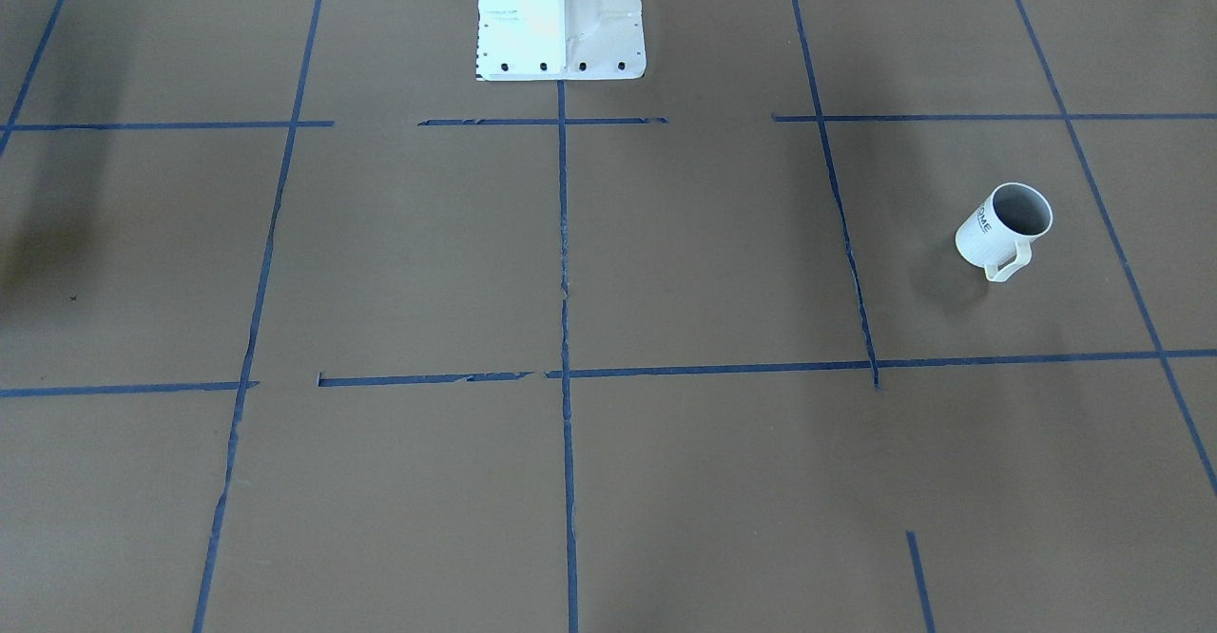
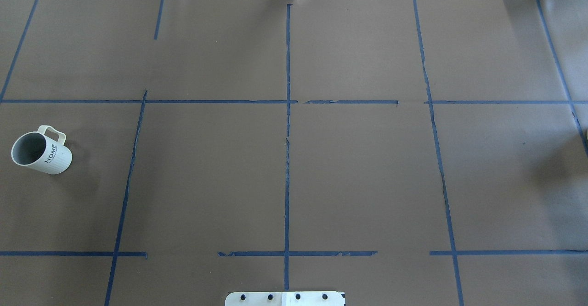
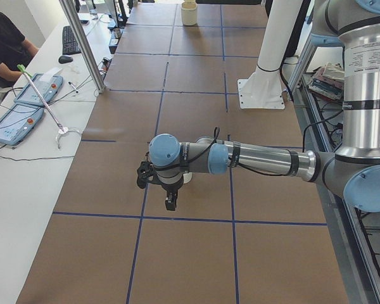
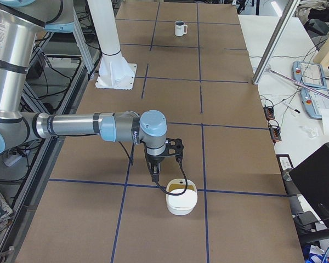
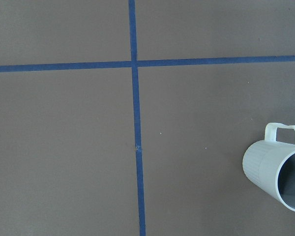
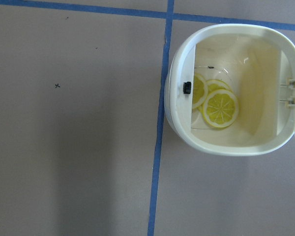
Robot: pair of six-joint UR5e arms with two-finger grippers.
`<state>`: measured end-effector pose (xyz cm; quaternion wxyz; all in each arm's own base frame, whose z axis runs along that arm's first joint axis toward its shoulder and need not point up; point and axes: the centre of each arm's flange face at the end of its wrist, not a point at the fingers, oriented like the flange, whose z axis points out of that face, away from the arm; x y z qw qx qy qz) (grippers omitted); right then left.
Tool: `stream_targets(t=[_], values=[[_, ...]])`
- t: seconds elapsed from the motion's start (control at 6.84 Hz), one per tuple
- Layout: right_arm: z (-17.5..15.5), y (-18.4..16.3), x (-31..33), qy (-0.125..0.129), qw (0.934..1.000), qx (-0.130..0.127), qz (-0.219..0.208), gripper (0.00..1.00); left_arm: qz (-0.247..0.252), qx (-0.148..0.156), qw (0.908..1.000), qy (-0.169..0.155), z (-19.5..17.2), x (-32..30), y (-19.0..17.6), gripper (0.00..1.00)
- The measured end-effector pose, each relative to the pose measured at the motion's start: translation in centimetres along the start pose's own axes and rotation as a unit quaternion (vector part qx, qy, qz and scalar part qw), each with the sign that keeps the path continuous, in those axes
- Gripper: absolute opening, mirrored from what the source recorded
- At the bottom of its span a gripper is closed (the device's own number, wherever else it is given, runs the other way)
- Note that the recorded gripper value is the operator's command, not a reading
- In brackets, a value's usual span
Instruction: Left arm hands cup to right arm to dump lemon
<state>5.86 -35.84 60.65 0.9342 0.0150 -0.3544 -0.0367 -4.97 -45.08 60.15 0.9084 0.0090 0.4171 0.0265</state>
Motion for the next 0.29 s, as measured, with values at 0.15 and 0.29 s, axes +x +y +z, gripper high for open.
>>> stream_targets(t=[0.15, 0.29], values=[[0.06, -0.04, -0.08, -0.001, 1.0, -0.001, -0.001, 1.0, 0.0, 0.0, 1.0, 0.0, -0.03, 0.08, 0.02, 1.0], [0.17, -0.07, -0.11, -0.001, 1.0, -0.002, -0.001, 1.0, 0.001, 0.0, 1.0, 0.0, -0.04, 0.13, 0.01, 1.0]])
